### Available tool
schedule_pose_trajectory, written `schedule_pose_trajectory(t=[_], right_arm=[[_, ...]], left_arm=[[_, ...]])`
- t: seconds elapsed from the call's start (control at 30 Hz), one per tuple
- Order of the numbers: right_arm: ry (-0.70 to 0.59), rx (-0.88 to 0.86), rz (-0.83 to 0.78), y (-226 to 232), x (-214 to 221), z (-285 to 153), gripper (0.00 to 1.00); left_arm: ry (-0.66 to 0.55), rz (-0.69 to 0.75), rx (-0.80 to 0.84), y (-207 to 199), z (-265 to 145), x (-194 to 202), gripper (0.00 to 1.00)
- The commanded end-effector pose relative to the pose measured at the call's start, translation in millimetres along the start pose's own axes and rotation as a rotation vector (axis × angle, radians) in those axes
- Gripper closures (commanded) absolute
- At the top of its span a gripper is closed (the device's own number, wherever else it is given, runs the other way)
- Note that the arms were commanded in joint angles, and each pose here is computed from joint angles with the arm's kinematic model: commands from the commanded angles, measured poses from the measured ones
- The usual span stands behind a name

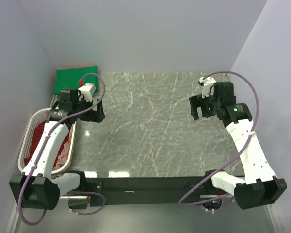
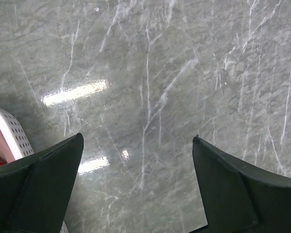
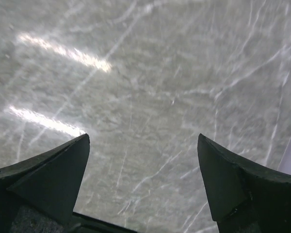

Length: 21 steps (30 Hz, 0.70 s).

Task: Fold and stack the t-shirts
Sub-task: Grab the tshirt from the pile

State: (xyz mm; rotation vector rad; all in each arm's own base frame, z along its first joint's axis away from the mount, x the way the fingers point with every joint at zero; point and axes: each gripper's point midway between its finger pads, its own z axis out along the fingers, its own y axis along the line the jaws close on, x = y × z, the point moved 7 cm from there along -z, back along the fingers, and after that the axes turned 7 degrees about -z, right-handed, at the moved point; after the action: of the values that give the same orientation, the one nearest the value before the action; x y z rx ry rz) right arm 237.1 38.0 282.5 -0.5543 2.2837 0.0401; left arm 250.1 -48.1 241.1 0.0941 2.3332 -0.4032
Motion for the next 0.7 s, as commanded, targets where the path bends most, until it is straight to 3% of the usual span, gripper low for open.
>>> schedule_pose_trajectory(t=[0.0,0.23,0.43,0.67], right_arm=[[-0.055,-0.044,-0.025,3,-11,-23,0.02],[-0.005,-0.078,-0.063,5,-6,-18,0.02],[0.006,-0.111,-0.068,6,-10,-14,0.02],[0.019,-0.114,-0.072,3,-16,-8,0.01]], left_arm=[[-0.053,0.045,0.01,-2,-4,-8,0.01],[0.108,-0.075,-0.181,51,-15,1,0.01],[0.058,-0.144,-0.393,98,-50,6,0.01],[0.156,-0.217,-0.561,176,-78,21,0.01]])
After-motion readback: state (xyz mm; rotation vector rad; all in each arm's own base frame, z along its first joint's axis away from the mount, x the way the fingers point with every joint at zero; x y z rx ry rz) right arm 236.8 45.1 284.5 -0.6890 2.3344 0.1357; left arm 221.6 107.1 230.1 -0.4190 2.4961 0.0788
